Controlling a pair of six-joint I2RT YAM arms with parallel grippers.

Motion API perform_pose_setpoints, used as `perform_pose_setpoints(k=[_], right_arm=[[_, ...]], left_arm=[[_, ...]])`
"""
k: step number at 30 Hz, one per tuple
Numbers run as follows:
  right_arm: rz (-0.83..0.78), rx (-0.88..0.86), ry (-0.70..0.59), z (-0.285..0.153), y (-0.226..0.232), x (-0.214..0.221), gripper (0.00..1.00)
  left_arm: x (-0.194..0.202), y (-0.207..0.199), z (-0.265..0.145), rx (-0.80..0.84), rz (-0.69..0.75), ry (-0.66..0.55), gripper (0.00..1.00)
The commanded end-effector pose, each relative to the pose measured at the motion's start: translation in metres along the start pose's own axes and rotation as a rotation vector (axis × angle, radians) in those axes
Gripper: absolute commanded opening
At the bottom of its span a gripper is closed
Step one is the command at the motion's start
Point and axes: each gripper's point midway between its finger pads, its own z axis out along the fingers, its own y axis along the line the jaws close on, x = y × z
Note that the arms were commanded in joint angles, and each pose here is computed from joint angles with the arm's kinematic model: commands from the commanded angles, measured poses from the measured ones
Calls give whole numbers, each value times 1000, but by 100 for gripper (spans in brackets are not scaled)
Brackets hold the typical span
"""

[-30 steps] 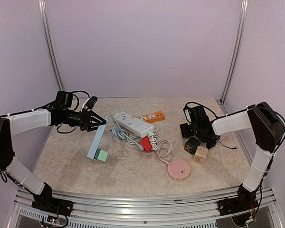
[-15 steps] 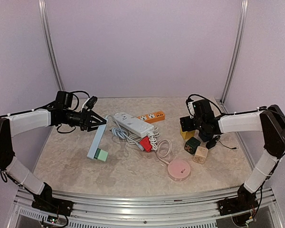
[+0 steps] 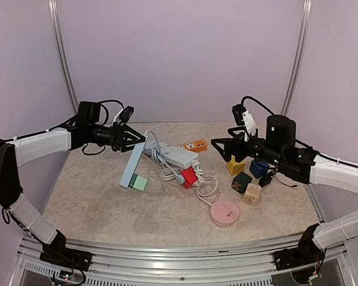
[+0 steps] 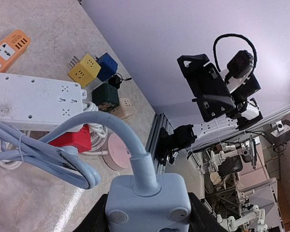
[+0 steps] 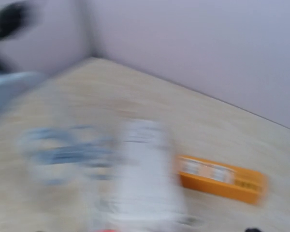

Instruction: Pull the plug off the socket

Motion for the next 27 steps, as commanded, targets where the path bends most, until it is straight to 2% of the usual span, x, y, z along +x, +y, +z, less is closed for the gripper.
perform_pose_setpoints(k=[1,7,16,21,27], right_arm=[[-94,-196,-61,-14,67,-5,87],[-188,-321,-77,-7,138,2,86],[-401,-430,17,31,236,49,84],[-469,-427,40,49,257,63,83],[-494,-391,67,66,261,77,82]], left_arm=[[-18,-28,9,100,147,7,23],[-2,-22,14,97,146,40,23],[4,-25,12,90,151,49,23],[7,-28,11,89,156,51,23],[7,-29,10,87,161,51,23]])
